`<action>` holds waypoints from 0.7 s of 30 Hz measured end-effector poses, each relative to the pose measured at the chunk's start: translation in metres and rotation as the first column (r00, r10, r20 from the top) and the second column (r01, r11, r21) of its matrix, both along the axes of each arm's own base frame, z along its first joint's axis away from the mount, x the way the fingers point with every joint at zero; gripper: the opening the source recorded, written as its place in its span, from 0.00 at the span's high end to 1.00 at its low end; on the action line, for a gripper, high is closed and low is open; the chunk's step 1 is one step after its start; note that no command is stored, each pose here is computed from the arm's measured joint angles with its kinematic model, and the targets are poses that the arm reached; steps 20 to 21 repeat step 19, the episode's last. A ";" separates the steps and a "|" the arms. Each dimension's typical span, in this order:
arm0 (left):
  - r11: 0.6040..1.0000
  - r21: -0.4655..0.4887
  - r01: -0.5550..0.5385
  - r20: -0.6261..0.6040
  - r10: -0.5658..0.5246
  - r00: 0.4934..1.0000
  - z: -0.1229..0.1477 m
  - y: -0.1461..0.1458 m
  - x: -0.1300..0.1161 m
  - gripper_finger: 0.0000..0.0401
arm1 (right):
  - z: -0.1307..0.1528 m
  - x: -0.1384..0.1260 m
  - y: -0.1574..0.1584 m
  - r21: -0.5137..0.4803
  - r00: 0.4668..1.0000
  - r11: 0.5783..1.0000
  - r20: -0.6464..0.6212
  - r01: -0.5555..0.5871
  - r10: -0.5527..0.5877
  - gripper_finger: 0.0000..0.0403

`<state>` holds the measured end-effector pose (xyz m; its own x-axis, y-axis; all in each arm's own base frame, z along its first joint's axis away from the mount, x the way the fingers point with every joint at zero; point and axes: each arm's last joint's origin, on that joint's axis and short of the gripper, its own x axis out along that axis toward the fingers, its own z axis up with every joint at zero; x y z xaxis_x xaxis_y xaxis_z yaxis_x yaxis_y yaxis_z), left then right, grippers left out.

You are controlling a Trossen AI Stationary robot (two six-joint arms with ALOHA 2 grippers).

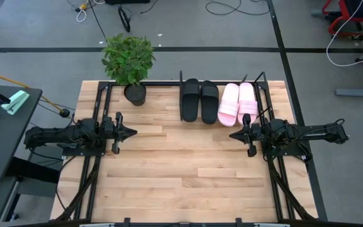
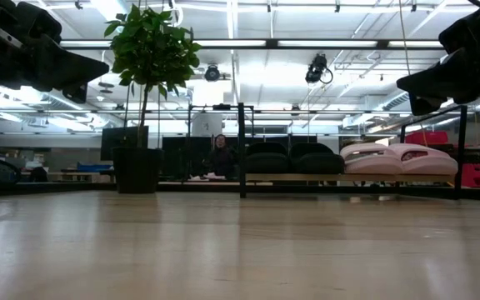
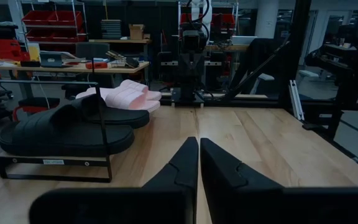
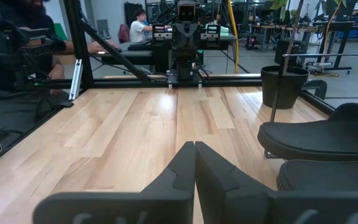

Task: Pick and place slides into the shelf
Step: Return to Home Position

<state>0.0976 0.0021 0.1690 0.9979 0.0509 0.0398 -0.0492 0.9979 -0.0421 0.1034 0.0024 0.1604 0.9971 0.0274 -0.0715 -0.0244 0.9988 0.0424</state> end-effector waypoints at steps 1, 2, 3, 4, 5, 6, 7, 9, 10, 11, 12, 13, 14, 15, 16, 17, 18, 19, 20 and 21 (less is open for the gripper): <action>1.000 0.000 0.000 0.000 0.000 1.000 0.000 0.000 0.000 0.95 | 0.000 0.000 0.000 0.000 1.000 1.000 0.000 0.000 0.000 0.96; 1.000 0.000 0.000 0.000 0.000 1.000 0.000 0.000 0.000 0.95 | 0.000 0.000 0.000 0.000 1.000 1.000 0.000 0.000 0.000 0.96; 1.000 0.001 0.000 0.000 0.000 1.000 0.000 0.000 0.000 0.95 | 0.000 0.000 0.000 0.000 1.000 1.000 0.000 0.000 0.000 0.96; 1.000 0.000 0.000 0.000 0.000 1.000 0.000 0.000 0.000 0.95 | 0.000 0.000 0.000 0.000 1.000 1.000 0.000 0.000 0.000 0.96; 1.000 0.000 0.000 0.000 0.000 1.000 0.000 0.000 0.000 0.95 | 0.000 0.000 0.000 0.000 1.000 1.000 0.000 0.000 0.000 0.96; 1.000 0.000 0.000 0.000 0.000 1.000 0.000 0.000 0.000 0.95 | 0.000 0.000 0.000 0.000 1.000 1.000 0.000 0.000 0.000 0.96; 1.000 0.000 0.000 0.000 0.000 1.000 0.000 0.000 0.000 0.94 | 0.000 0.000 0.000 0.000 1.000 1.000 0.000 0.000 0.000 0.96; 1.000 0.000 0.000 0.000 0.000 1.000 0.000 0.000 0.000 0.93 | 0.000 0.000 0.000 0.000 1.000 1.000 0.000 0.000 0.000 0.96; 1.000 0.000 0.000 0.000 0.000 1.000 0.000 0.000 0.000 0.93 | 0.000 0.000 0.000 0.000 1.000 1.000 0.000 0.000 0.000 0.96; 1.000 0.000 0.000 0.000 0.000 1.000 0.000 0.000 0.000 0.92 | 0.000 0.000 0.000 0.000 1.000 1.000 0.000 0.000 0.000 0.96; 1.000 0.000 0.000 0.000 0.000 1.000 0.000 0.000 0.000 0.92 | 0.000 0.000 0.000 0.000 1.000 1.000 0.000 0.000 0.000 0.96; 1.000 0.000 0.000 0.000 0.000 1.000 0.000 0.000 0.000 0.91 | 0.000 0.000 0.000 0.000 1.000 1.000 0.000 -0.001 0.001 0.96; 1.000 0.000 0.000 0.000 0.000 1.000 0.000 0.000 0.000 0.91 | 0.000 0.000 0.000 0.000 1.000 1.000 0.000 0.000 0.000 0.96; 1.000 0.001 0.000 0.000 0.000 1.000 0.000 0.000 0.000 0.91 | 0.000 0.000 0.000 0.000 1.000 1.000 0.000 0.000 0.000 0.96; 1.000 0.000 -0.001 0.000 0.001 1.000 0.000 0.000 0.000 0.91 | 0.000 0.000 0.000 0.000 1.000 1.000 0.000 0.000 0.000 0.96; 1.000 0.000 0.000 0.000 0.000 1.000 0.000 0.000 0.000 0.91 | 0.000 0.000 0.000 0.000 1.000 1.000 0.000 0.000 0.000 0.96; 1.000 0.000 0.000 0.000 0.000 1.000 0.000 0.000 0.000 0.91 | 0.000 0.000 0.000 0.000 1.000 1.000 0.000 0.000 0.000 0.96; 1.000 0.000 0.000 0.000 0.000 1.000 0.000 0.000 0.000 0.92 | 0.000 0.000 0.000 0.000 1.000 1.000 0.000 0.000 0.000 0.96; 1.000 0.000 0.000 0.000 0.000 1.000 0.000 0.000 0.000 0.92 | 0.000 0.000 0.000 0.000 1.000 1.000 0.000 0.000 0.000 0.96; 1.000 0.000 0.000 0.000 0.000 1.000 0.000 0.000 0.000 0.92 | 0.000 0.000 0.000 0.000 1.000 1.000 0.000 0.000 0.000 0.96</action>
